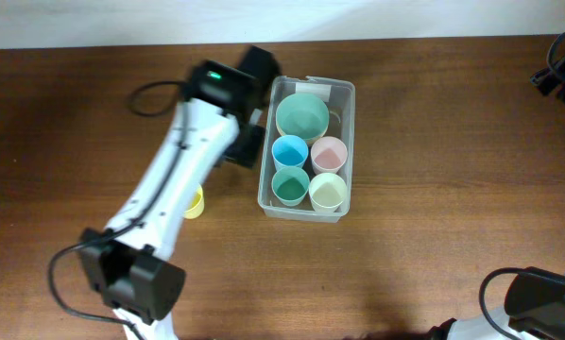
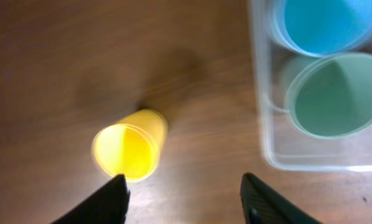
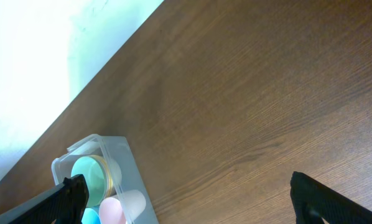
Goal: Pack container
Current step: 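Reach the left gripper to the yellow cup and grasp it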
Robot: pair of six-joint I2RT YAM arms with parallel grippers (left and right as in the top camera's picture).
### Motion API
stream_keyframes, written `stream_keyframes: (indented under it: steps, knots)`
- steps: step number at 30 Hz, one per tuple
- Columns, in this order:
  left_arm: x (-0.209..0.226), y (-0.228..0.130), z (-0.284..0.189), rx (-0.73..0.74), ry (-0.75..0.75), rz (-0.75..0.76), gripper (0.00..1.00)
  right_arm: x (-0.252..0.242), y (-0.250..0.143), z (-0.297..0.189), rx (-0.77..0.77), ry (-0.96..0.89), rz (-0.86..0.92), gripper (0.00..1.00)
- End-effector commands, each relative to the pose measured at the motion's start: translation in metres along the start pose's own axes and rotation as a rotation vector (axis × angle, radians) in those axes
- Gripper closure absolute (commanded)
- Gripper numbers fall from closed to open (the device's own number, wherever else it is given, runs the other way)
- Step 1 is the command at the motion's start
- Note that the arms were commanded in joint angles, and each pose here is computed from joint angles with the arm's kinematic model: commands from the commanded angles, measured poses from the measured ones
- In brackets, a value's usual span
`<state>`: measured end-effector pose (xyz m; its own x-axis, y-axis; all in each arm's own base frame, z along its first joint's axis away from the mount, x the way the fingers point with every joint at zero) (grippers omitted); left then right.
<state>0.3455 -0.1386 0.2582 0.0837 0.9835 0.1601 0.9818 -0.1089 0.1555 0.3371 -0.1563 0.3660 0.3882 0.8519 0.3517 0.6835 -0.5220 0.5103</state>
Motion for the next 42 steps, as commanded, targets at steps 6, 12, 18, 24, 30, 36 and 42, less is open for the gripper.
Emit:
stream_keyframes:
  steps: [6, 12, 18, 24, 30, 36, 42]
  knots:
    - [0.099, -0.012, -0.006, 0.100, 0.022, -0.360, 0.39, -0.002, 0.001, 0.001, -0.003, -0.010, -0.001, 0.01]
    - [0.126, -0.028, 0.005, 0.169, 0.004, -0.449, 0.39, -0.002, 0.001, 0.001, -0.003, -0.010, -0.001, 0.01]
    - [0.137, -0.054, 0.043, 0.293, 0.024, -0.506, 0.39, -0.002, 0.001, 0.001, -0.003, -0.010, -0.001, 0.01]
    - [0.117, -0.061, 0.097, 0.323, -0.056, -0.506, 0.39, -0.002, 0.001, 0.001, -0.003, -0.010, -0.001, 0.01]
    - [0.107, -0.071, 0.128, 0.339, -0.091, -0.513, 0.39, -0.002, 0.001, 0.001, -0.003, -0.010, -0.001, 0.01]
    - [0.106, -0.068, 0.139, 0.303, -0.096, -0.517, 0.78, -0.002, 0.001, 0.001, -0.003, -0.010, -0.001, 0.01]
    - [0.104, -0.065, 0.149, 0.269, -0.103, -0.520, 0.83, -0.002, 0.001, 0.001, -0.003, -0.010, -0.001, 0.01]
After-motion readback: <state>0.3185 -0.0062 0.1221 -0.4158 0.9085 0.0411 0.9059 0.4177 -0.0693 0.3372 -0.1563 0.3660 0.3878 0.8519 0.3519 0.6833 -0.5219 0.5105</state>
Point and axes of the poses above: each gripper's point midway between its finger pads, its own z axis out along the fingers, its own x axis along the line the jaws close on, y = z × x, the point moved 6 cm from there along -z, back along the fingers, and after that the axes turned 10 degrees about -z, right-handed, at the moved point
